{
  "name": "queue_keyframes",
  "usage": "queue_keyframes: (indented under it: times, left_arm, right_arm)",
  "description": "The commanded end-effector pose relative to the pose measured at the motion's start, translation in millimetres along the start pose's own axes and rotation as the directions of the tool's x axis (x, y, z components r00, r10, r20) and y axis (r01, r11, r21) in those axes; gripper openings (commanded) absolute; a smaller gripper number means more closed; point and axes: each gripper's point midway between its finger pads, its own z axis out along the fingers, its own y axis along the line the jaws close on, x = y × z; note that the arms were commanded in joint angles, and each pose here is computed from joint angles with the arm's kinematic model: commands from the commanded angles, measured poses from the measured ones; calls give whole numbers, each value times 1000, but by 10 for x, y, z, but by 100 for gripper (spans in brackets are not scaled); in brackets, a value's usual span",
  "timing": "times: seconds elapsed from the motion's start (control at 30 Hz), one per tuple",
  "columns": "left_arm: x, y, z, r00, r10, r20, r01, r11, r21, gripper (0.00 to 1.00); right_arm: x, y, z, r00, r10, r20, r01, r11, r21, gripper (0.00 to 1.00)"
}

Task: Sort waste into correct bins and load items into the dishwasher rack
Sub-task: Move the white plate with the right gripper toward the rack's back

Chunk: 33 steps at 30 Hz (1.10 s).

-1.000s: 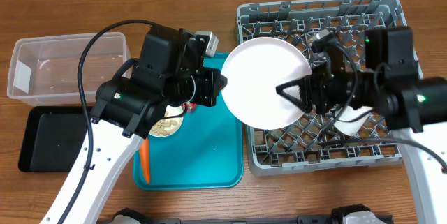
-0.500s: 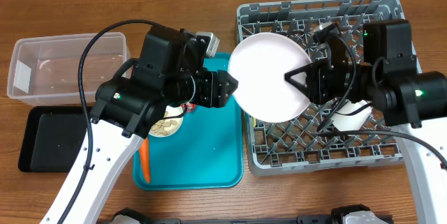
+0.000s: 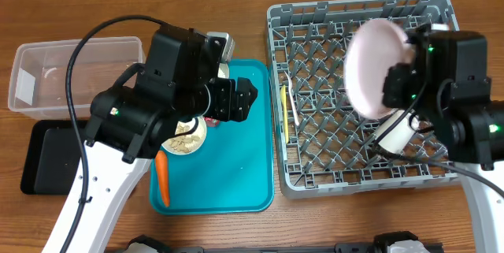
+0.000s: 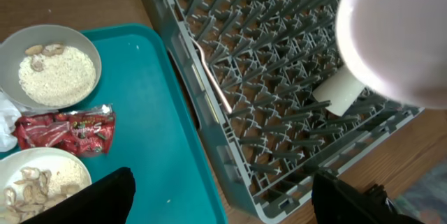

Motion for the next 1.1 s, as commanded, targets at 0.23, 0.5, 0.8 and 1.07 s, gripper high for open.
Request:
queue_keyframes:
  times: [0.23, 0.5, 0.8, 1.07]
  left_arm:
    - [-71, 22, -75, 998, 46, 32, -45, 999, -28, 86]
    - [-71, 22, -75, 998, 62, 32, -61, 998, -29, 89]
    - [-71, 24, -72, 997, 69, 31, -68, 997, -29, 91]
    - [-72, 24, -70, 997, 69, 31, -68, 997, -29, 92]
  right_arm:
    - [-439, -711, 373, 991, -133, 27, 121, 955, 269, 16]
    - [-218, -980, 1067, 989, -49, -139, 79, 973, 219, 13]
    - [-220, -1102, 1172, 989, -41, -145, 71, 974, 213, 13]
    - [-324, -817, 1223, 971, -220, -94, 223, 975, 19, 24]
